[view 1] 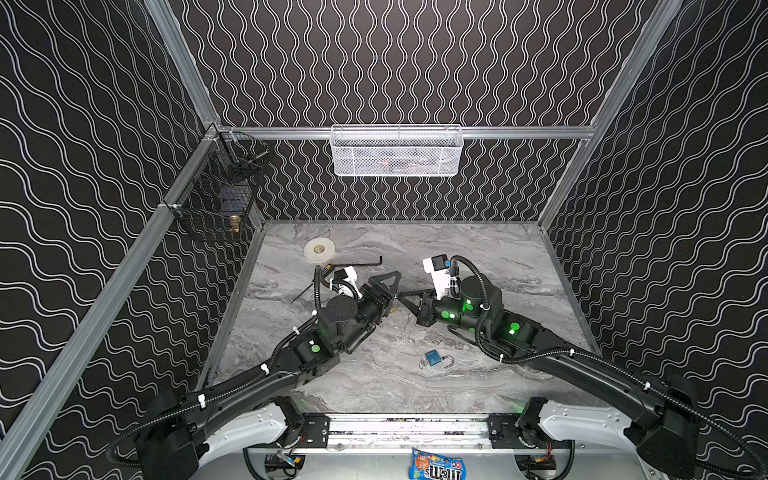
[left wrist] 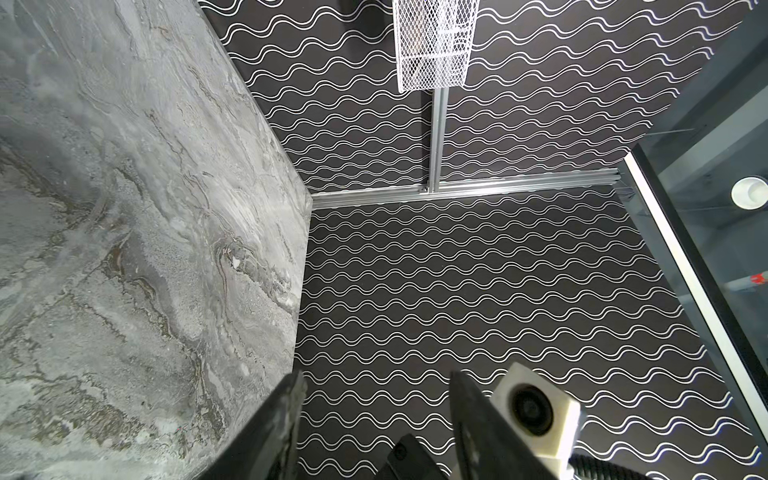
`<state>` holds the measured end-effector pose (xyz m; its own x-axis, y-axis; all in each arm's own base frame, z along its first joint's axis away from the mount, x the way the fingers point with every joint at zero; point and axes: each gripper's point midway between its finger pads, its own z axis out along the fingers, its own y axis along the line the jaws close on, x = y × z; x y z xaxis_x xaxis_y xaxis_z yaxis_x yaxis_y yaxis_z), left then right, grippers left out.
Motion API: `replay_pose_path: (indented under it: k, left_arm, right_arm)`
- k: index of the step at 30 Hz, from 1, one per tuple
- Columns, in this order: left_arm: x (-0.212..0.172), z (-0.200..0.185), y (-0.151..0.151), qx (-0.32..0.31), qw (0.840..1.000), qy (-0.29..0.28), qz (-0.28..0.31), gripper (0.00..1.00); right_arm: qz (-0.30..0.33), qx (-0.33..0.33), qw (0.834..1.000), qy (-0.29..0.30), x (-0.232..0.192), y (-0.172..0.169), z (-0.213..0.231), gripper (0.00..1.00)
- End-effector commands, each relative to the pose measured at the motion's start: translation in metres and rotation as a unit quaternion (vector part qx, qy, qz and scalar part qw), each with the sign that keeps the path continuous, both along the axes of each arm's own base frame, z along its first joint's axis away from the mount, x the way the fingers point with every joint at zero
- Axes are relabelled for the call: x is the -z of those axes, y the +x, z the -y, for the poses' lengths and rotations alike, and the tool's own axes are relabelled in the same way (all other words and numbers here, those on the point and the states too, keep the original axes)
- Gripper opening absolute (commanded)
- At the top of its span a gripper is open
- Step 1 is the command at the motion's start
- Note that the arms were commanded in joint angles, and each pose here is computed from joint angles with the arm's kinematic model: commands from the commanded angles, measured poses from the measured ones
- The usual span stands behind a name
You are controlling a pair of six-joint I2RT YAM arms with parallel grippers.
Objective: Unlock with the key
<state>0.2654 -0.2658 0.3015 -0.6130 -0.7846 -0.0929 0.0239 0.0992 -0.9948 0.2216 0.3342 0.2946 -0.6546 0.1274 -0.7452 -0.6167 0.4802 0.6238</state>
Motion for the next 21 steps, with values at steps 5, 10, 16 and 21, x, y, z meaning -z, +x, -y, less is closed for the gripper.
replay_pose_path:
  k: [5, 10, 16, 21]
  left_arm:
    - [-0.0028, -0.0037, 0.0015, -0.011, 1.0, -0.013, -0.005, 0.47]
    - [-0.0015, -0.0063, 0.0012, -0.015, 1.0, -0.008, -0.009, 0.38]
    - [0.0024, -0.0063, 0.0008, -0.015, 1.0, -0.006, -0.016, 0.28]
    - [0.004, -0.0036, 0.0006, -0.009, 1.0, -0.009, -0.017, 0.21]
  right_arm:
    - [0.033, -0.008, 0.999, 0.007, -0.0087, -0.0016, -0.0007, 0.0]
    - [0.042, -0.005, 0.999, 0.0, -0.0092, -0.0013, 0.0019, 0.0]
    - [0.051, 0.003, 0.999, -0.008, -0.0101, 0.0014, 0.0044, 0.0]
    - [0.055, 0.002, 0.998, -0.009, -0.0104, 0.001, 0.0047, 0.0]
